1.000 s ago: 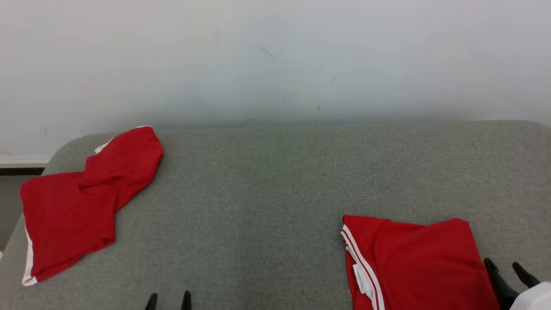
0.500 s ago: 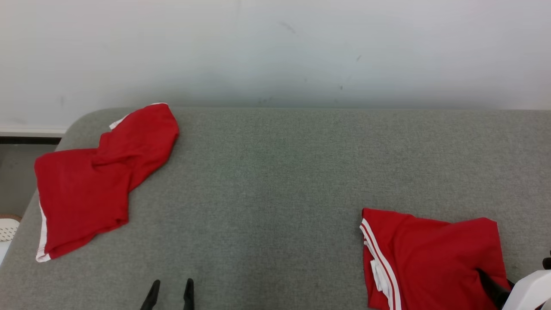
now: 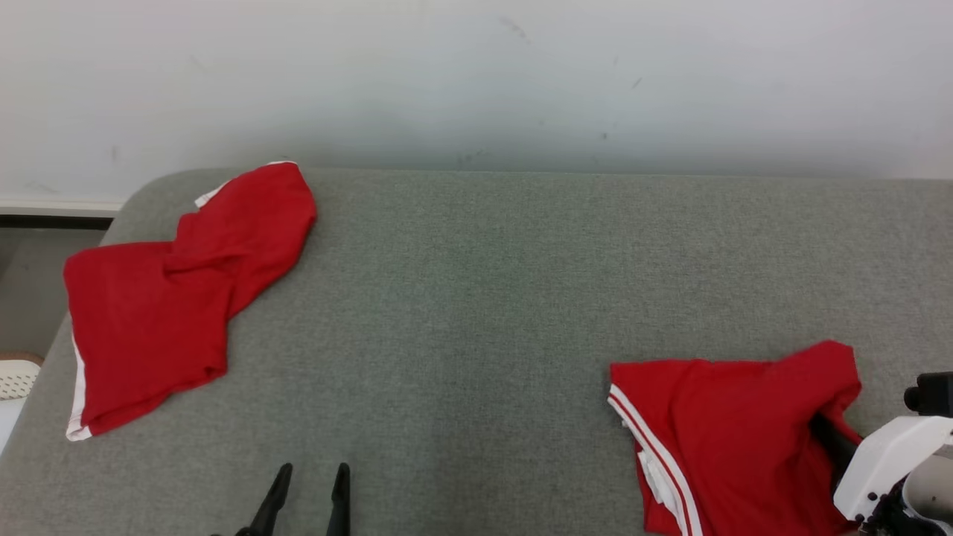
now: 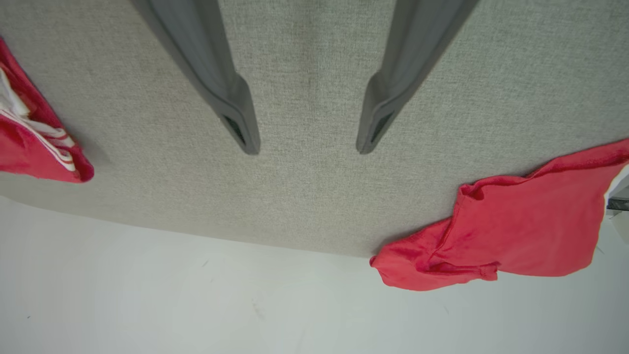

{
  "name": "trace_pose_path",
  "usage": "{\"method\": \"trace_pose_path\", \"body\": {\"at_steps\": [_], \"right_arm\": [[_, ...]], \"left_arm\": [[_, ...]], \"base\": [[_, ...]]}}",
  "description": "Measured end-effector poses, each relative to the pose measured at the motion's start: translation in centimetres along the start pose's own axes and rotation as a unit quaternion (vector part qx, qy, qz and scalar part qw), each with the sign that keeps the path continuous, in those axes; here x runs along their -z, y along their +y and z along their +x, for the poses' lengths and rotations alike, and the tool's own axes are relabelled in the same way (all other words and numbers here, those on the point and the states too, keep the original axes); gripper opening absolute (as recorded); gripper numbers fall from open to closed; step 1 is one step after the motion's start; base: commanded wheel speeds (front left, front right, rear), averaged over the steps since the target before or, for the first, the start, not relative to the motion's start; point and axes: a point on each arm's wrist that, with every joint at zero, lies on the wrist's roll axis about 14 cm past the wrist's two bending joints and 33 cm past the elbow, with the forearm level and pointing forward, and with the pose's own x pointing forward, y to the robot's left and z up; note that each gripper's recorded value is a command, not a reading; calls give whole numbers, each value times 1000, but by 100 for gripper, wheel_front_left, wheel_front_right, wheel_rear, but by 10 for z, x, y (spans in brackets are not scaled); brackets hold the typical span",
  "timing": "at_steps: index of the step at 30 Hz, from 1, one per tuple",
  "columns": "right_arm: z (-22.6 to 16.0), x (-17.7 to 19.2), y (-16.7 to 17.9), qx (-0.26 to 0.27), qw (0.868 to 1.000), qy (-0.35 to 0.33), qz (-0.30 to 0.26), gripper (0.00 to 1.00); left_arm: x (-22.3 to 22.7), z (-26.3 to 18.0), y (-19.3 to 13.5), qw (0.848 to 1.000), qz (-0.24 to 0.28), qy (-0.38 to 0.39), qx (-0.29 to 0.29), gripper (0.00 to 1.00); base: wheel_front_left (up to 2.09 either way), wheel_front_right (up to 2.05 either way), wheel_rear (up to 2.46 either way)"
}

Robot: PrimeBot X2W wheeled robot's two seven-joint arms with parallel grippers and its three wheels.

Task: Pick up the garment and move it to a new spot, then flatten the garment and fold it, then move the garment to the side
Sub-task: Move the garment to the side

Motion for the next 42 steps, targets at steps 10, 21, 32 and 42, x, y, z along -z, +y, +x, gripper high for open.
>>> {"method": "trace_pose_path", "body": {"at_steps": [10, 21, 32, 42], "right_arm": [[-14, -33, 31, -43, 995, -57, -76, 0], [-31, -56, 7, -10, 992, -89, -90, 0], [-59, -60, -57, 79, 988, -123, -55, 0], [-64, -67, -95, 138, 978, -141, -64, 0]], "left_arm": [[-3, 9, -17, 1000, -6, -4, 26, 100], [-1, 27, -48, 997, -10, -2, 76, 100], [2, 57, -98, 987, 2, -4, 163, 100], [13, 78, -133, 975, 5, 0, 222, 100]], "base": [[0, 0, 0], [0, 0, 0], [0, 0, 0], [0, 0, 0]]}}
